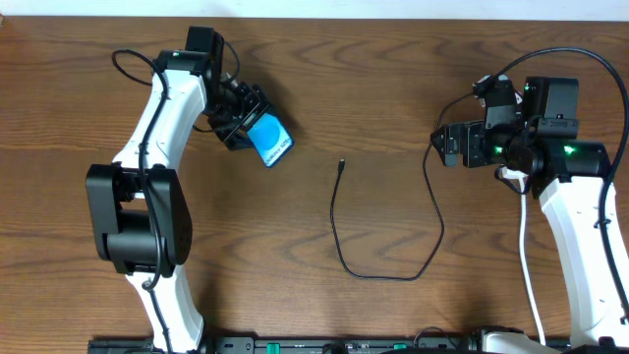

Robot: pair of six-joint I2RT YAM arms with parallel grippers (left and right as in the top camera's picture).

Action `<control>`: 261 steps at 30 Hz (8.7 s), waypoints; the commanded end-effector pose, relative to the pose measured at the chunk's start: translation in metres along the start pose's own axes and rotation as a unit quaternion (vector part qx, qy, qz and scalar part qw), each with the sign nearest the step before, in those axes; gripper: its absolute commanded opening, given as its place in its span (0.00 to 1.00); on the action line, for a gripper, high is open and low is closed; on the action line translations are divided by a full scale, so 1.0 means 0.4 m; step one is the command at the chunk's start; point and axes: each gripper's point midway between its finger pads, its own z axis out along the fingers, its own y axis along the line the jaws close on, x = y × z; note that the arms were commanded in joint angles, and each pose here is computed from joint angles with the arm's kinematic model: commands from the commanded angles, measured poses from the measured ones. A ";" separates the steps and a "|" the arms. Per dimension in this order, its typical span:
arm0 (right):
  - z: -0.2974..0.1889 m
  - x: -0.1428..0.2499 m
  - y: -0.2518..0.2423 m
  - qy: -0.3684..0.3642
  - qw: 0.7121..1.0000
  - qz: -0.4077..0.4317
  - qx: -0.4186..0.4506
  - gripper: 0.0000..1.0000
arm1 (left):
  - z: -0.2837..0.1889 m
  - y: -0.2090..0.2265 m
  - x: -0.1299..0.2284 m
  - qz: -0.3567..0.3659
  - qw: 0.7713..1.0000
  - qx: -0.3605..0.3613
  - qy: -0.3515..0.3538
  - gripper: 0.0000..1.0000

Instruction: Plug charger to phone and switch on socket

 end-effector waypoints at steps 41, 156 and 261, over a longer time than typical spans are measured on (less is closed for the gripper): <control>-0.014 -0.022 0.000 -0.012 1.000 -0.001 0.002 0.99 | -0.115 -0.200 0.190 -0.107 0.941 0.212 0.240 0.58; -0.014 -0.025 0.002 -0.015 1.000 0.020 0.000 0.99 | -0.087 -0.142 0.190 -0.313 0.912 0.107 0.242 0.52; 0.455 0.113 0.626 0.097 0.899 0.198 -0.378 0.48 | 0.045 0.028 0.112 -0.405 0.900 -0.117 -0.111 0.52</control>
